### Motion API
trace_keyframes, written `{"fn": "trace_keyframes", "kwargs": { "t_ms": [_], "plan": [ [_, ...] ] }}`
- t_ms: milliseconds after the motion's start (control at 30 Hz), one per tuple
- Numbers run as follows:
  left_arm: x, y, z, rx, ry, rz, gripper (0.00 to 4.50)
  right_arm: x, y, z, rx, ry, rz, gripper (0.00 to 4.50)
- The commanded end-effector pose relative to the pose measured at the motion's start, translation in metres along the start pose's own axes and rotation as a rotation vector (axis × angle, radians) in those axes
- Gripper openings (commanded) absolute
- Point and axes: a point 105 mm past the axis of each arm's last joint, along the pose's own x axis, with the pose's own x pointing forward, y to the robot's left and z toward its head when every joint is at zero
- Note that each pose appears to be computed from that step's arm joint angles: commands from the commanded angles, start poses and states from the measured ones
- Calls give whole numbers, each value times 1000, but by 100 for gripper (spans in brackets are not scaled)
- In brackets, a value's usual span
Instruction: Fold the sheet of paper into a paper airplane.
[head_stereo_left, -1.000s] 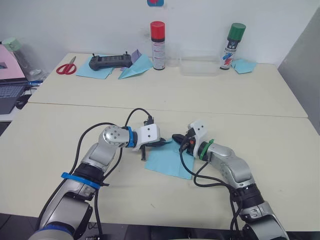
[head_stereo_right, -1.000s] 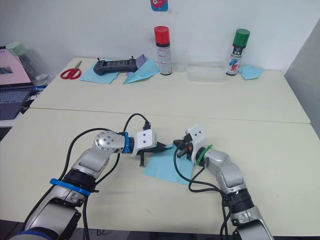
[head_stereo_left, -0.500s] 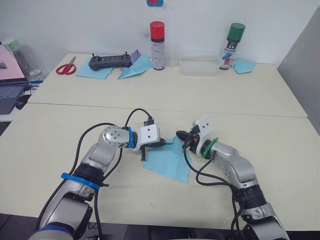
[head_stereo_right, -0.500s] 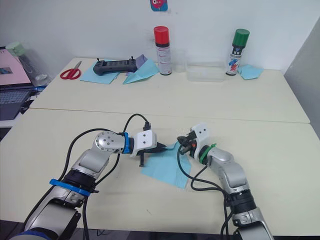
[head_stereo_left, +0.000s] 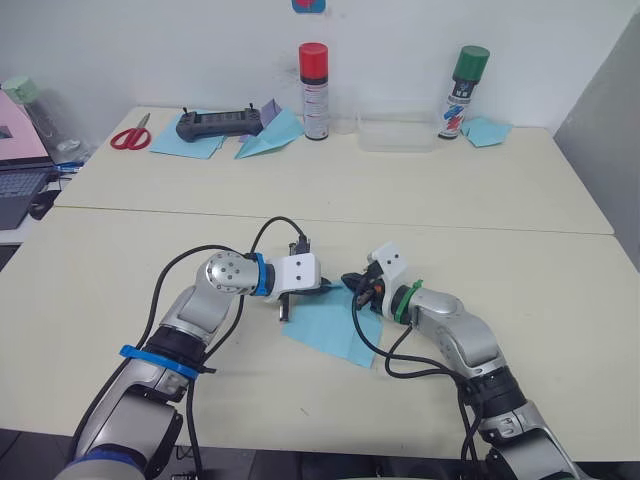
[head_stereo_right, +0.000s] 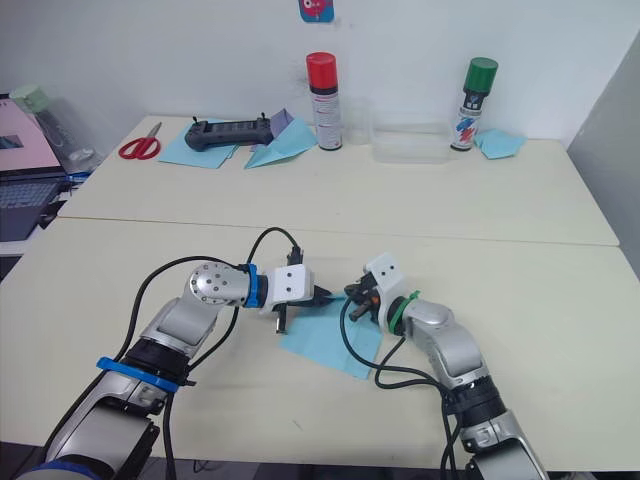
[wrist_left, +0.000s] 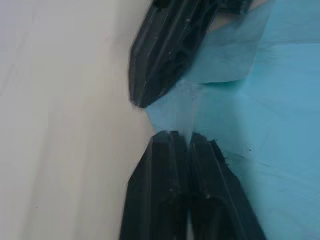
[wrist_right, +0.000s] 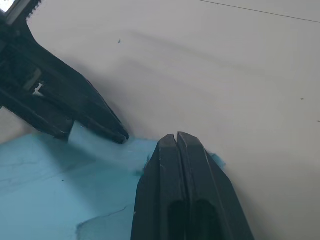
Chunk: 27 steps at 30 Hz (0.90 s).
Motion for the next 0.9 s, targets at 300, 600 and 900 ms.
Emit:
{"fn": "trace_keyframes", "kwargs": {
  "t_ms": [300,600,900],
  "plan": [
    [-66,32,1,-231,-28,113,285,-6,-1,-14,8,47,4,0],
    [-18,39,19,-393,-267,246,73,-7,6,-15,0,52,39,0],
    [8,-10,-13,-379,-77,146,4,-10,2,-15,-4,58,29,0]
  ]
}}
